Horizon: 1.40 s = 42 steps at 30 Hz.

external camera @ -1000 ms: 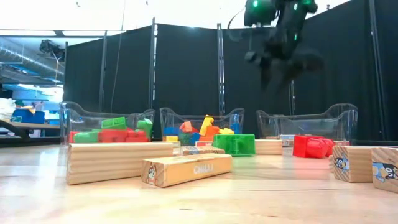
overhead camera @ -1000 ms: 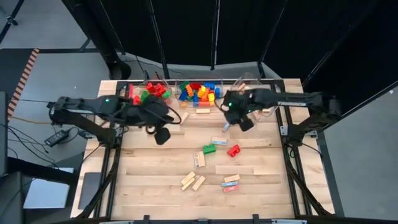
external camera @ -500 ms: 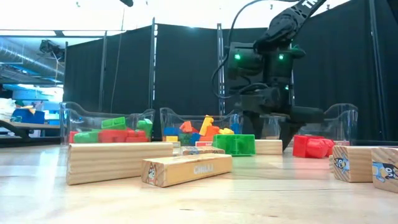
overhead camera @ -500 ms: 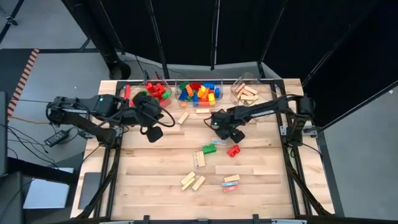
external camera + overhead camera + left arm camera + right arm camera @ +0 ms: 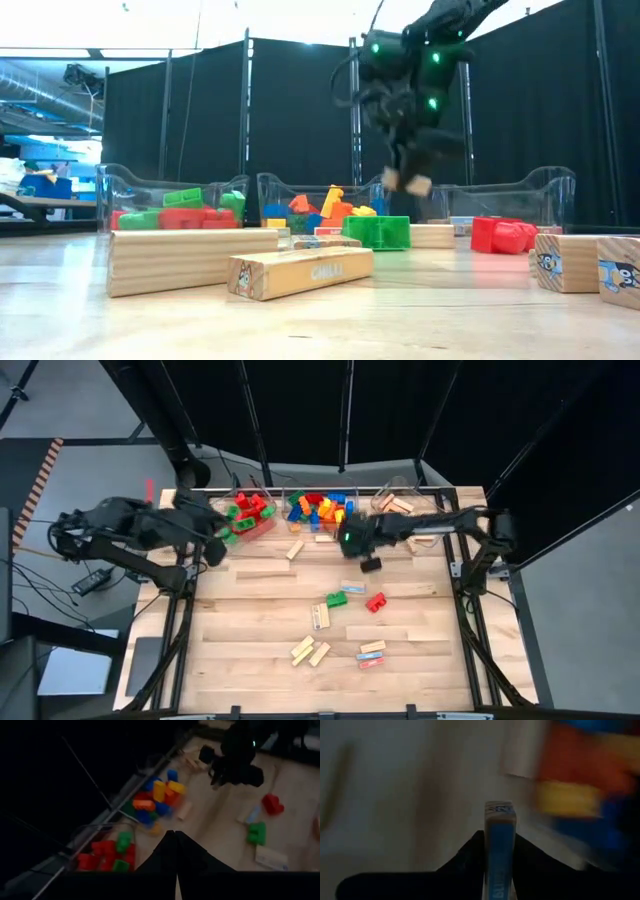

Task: Sort blocks by size
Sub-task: Put the brown wooden block into the right transparent bin

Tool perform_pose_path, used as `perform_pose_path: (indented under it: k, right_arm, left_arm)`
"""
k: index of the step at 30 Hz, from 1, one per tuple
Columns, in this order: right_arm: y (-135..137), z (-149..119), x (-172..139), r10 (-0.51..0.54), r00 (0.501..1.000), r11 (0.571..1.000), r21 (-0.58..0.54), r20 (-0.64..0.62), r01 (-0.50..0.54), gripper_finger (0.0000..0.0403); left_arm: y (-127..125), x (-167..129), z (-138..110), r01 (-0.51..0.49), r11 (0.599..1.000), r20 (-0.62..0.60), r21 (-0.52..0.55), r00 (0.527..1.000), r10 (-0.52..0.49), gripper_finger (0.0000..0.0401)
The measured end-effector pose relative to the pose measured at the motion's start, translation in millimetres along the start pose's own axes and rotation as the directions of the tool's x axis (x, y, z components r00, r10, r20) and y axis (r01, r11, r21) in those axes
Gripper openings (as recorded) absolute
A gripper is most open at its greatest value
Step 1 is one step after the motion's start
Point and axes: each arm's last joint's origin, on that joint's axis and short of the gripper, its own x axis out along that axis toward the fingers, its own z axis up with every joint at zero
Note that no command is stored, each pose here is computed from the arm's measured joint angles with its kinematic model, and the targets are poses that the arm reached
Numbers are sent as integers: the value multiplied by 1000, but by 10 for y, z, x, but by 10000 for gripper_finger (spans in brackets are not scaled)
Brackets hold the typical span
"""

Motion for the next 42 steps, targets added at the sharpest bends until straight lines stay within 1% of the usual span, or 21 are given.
perform_pose_path:
  k: [2,3,4,7,10,12,14,15,17,20,23,25,27,29,31,33,35,36,37,40,42]
  right_arm:
    - [-234,-64,-163,-61,998,987,149,34,55,76]
    - [-352,-115,-243,-97,994,969,230,40,85,76]
    - [-466,-185,-319,-138,990,941,317,32,121,76]
    - [-760,-491,-473,-237,970,811,538,-57,230,76]
    - [-926,-778,-493,-227,963,686,678,-148,266,76]
    - [-1001,-924,-478,-203,960,619,735,-191,277,76]
    - [-1057,-1040,-437,-168,961,568,776,-219,276,76]
    - [-1073,-1082,-413,-142,965,557,788,-221,263,76]
    - [-1093,-1124,-382,-99,976,553,805,-193,215,104]
    - [-1086,-1116,-377,-71,985,557,813,-158,170,194]
    - [-1096,-1087,-421,-92,982,528,829,-162,186,277]
    - [-1117,-1032,-486,-112,983,508,842,-143,181,311]
    - [-1121,-909,-572,-121,990,517,846,-78,130,322]
    - [-1101,-695,-700,-158,987,547,835,32,61,306]
    - [-1024,-422,-838,-221,965,591,807,144,15,258]
    - [-890,-180,-917,-258,938,645,764,231,-11,181]
    - [-709,27,-895,-279,918,691,723,283,-13,78]
    - [-613,106,-862,-298,906,711,703,301,0,39]
    - [-512,166,-817,-327,893,723,690,308,26,23]
    - [-279,278,-662,-414,833,716,696,367,49,9]
    - [-168,253,-521,-421,821,719,694,385,43,8]
  left_arm:
    - [97,-90,-18,-11,1000,37,-23,999,11,0]
    - [145,-135,-29,-15,999,54,-35,998,17,0]
    - [193,-178,-42,-21,999,70,-45,997,24,0]
    - [304,-270,-79,-43,997,105,-67,993,50,0]
    - [400,-353,-119,-40,995,127,-86,991,51,0]
    - [438,-384,-138,-39,995,138,-96,989,53,0]
    - [475,-403,-179,-39,994,143,-99,988,53,0]
    - [485,-403,-197,-39,994,143,-100,988,53,0]
    - [500,-394,-244,-42,994,140,-97,989,55,0]
    - [494,-352,-307,-50,995,126,-84,990,60,0]
    - [471,-297,-359,-59,996,107,-66,992,65,0]
    - [456,-273,-378,-56,997,95,-55,994,61,0]
    - [441,-253,-388,-52,998,87,-47,995,56,0]
    - [436,-247,-392,-51,998,83,-44,995,54,1]
    - [436,-247,-392,-49,998,83,-44,995,53,2]
    - [440,-250,-394,-49,998,84,-44,995,53,3]
    - [452,-261,-401,-48,998,86,-45,995,52,3]
    - [452,-261,-401,-48,998,86,-41,995,52,3]
    - [453,-261,-401,-49,998,86,-38,995,52,3]
    - [453,-261,-401,-52,999,86,-8,995,53,4]
    - [454,-260,-400,-62,998,89,12,994,60,4]
